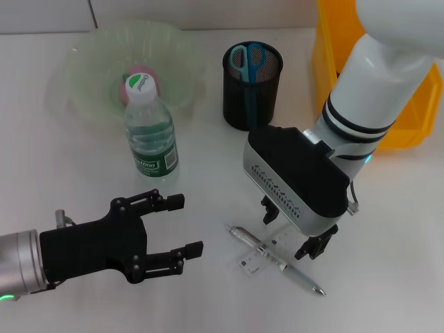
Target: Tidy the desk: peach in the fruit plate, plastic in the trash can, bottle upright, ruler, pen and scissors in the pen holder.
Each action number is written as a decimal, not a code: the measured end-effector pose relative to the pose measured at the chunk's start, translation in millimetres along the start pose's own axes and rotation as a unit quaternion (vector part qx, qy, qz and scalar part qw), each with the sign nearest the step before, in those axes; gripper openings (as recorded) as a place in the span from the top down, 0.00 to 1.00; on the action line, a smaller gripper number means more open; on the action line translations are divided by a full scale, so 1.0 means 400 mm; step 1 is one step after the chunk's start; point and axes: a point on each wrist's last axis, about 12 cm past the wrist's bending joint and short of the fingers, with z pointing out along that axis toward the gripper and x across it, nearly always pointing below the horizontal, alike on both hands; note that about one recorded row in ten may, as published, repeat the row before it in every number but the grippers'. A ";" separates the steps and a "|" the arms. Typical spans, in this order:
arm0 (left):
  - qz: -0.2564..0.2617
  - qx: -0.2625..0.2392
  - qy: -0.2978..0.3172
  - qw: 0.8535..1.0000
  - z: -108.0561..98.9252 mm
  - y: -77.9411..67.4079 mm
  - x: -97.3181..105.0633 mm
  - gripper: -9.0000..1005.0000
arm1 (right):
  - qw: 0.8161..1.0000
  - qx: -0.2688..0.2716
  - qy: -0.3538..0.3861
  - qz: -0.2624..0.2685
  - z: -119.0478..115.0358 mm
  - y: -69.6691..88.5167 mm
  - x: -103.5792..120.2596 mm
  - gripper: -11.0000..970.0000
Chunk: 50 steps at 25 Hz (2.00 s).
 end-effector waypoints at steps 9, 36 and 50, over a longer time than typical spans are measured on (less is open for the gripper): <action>0.001 0.001 -0.001 1.000 0.002 0.000 -0.002 0.20 | 1.000 -0.003 -0.003 0.004 0.009 0.002 -0.002 0.39; 0.011 -0.003 -0.011 1.000 -0.005 0.009 -0.018 0.20 | 0.987 0.064 -0.052 0.137 -0.129 0.003 0.082 0.83; 0.010 -0.003 -0.010 1.000 -0.009 0.011 -0.020 0.20 | 0.996 0.037 -0.046 0.069 -0.061 0.001 0.044 0.49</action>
